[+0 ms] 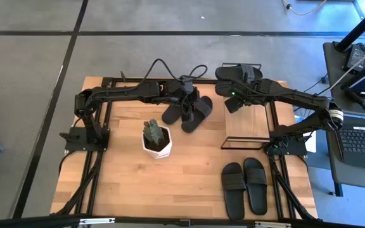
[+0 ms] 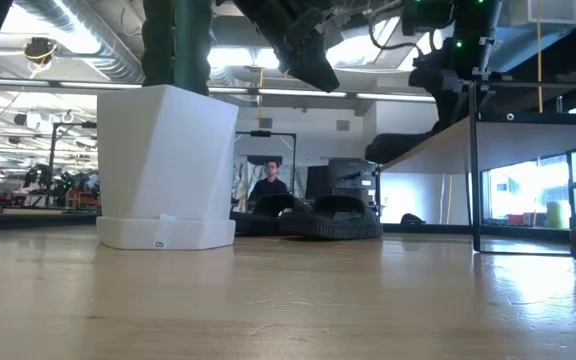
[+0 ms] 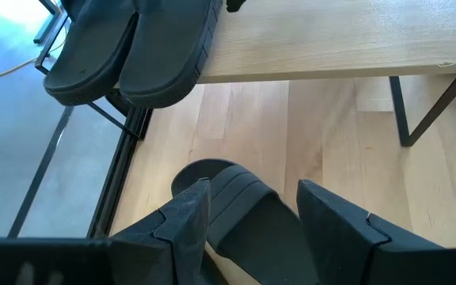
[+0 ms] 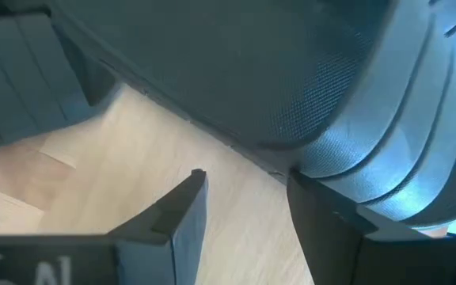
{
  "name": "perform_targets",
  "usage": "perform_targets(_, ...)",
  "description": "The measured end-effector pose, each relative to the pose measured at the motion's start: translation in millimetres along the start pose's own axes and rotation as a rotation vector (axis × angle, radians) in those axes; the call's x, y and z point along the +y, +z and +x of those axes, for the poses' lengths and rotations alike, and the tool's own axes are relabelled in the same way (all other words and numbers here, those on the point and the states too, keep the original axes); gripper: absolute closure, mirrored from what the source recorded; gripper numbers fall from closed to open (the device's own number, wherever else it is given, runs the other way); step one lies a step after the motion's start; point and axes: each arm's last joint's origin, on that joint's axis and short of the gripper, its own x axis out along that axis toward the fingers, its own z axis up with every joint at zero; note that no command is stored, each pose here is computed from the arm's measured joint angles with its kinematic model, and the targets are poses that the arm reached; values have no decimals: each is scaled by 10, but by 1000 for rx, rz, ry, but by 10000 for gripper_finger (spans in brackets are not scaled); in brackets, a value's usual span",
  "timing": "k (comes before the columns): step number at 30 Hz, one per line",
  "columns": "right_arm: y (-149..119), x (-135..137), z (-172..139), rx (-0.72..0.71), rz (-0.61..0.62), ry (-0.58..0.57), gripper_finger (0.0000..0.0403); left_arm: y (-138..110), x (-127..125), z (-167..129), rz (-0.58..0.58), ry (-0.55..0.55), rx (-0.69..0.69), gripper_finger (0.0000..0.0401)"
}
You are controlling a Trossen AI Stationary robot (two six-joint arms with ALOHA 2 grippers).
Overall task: Pick and place slides into the shelf
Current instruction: Put the black slide on the shelf
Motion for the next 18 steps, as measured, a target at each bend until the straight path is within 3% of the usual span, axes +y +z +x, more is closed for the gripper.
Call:
perform_targets(10, 146, -43, -246, -58, 4, 35, 226, -13, -3, 0, 2, -3, 13, 219)
perform_targets(18, 147, -52, -262, -54, 7, 32, 226, -23, -5, 0, 3, -5, 23, 219)
